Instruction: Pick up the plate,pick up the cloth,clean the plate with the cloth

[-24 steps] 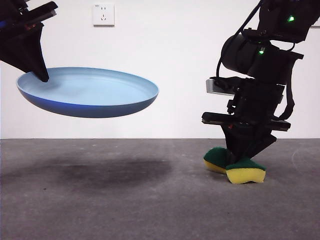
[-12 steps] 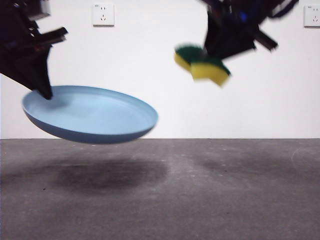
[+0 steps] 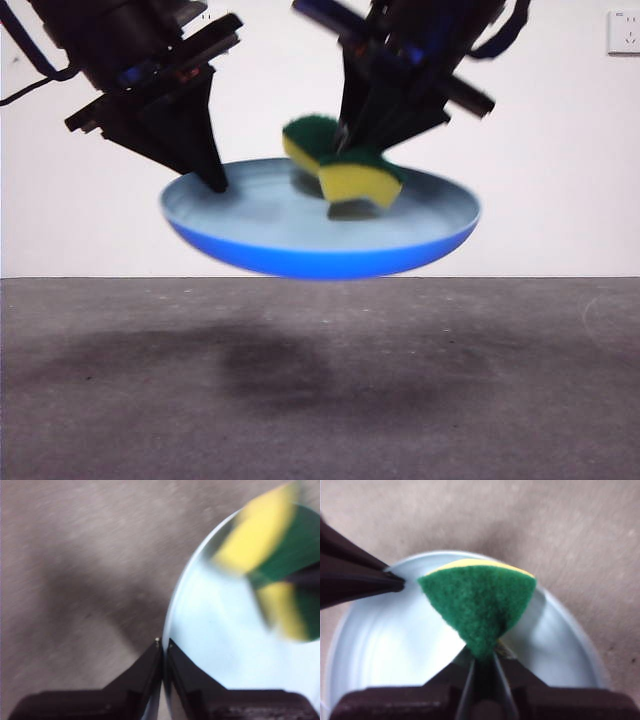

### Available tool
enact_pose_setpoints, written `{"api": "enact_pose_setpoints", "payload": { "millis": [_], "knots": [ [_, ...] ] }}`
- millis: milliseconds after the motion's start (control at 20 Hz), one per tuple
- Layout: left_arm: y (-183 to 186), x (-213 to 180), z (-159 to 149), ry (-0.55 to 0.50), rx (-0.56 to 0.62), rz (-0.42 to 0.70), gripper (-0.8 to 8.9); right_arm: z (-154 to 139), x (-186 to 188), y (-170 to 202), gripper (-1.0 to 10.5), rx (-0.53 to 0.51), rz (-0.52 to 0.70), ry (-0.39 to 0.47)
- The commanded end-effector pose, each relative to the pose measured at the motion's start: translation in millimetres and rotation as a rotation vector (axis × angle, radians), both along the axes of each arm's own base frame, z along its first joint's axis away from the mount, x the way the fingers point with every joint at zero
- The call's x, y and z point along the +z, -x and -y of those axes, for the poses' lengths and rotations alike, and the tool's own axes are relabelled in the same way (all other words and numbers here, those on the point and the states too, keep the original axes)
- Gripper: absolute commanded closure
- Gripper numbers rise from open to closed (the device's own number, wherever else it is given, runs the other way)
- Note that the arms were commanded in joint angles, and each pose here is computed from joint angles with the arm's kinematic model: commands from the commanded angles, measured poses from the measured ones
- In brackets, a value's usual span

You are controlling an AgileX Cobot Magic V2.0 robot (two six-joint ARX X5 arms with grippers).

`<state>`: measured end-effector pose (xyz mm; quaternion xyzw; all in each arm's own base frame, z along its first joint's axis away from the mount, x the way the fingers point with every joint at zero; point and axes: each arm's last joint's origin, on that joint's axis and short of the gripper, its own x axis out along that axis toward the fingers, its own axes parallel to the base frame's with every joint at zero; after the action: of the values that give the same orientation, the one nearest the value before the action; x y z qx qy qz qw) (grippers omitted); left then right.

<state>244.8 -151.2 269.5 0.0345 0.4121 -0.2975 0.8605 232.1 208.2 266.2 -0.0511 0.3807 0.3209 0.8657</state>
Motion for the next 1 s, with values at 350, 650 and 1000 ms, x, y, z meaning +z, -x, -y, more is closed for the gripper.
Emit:
{"api": "enact_pose_setpoints", "payload": {
  "millis": [350,650,1000],
  "knots": [
    [-5,4,2,0.081,0.005,0.030,8.21,-32,-25,12,9.6,0.157,-0.117,-0.017],
    [-12,3,-12,0.077,0.057,0.013,8.21,-20,-41,33,9.6,0.101,-0.199,0.300],
    [-5,-2,-14,0.108,-0.041,-0.106,8.21,-6,-34,7,9.6,-0.220,0.090,0.458]
  ]
}}
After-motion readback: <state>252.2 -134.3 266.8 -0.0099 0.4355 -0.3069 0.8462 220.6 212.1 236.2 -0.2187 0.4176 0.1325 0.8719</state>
